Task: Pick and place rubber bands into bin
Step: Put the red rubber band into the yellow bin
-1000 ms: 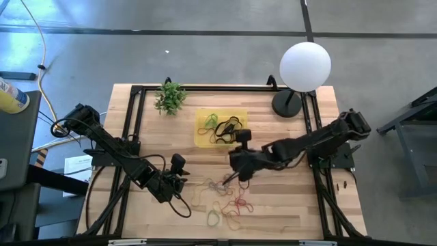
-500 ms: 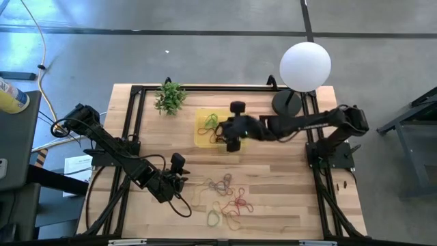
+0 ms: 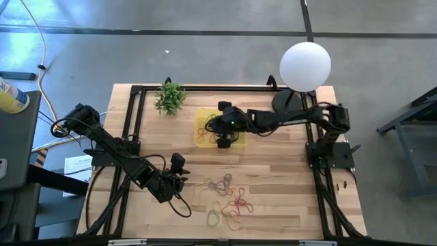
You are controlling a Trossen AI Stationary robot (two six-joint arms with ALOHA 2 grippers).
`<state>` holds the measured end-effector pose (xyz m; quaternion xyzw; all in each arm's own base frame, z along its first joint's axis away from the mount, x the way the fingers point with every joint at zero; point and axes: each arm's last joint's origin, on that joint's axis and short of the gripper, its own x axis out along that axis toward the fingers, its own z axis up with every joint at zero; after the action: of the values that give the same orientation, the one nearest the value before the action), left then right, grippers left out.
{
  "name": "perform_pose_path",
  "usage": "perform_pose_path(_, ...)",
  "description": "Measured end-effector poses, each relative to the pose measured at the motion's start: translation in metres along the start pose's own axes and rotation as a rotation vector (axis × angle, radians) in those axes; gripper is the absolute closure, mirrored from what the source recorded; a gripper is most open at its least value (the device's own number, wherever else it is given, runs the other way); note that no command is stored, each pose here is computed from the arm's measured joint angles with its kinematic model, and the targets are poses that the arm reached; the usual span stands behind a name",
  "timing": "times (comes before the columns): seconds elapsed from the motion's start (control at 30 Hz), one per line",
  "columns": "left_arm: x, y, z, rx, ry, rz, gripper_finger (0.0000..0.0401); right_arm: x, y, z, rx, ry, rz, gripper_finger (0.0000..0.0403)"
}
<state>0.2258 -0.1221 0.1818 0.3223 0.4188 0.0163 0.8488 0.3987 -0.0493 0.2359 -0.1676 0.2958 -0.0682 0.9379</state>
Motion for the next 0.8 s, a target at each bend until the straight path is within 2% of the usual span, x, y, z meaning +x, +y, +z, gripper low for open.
perform_pose_path(0.53, 0.000, 0.000, 0.000, -0.009, -0.001, 0.007, 0.0279, 0.029, 0.012, -0.018, 0.066, 0.014, 0.130, 0.0398)
perform_pose_path(0.8, 0.000, 0.000, 0.000, -0.011, -0.003, 0.007, 0.0279, 0.030, 0.013, -0.019, 0.114, 0.018, 0.130, 0.0354)
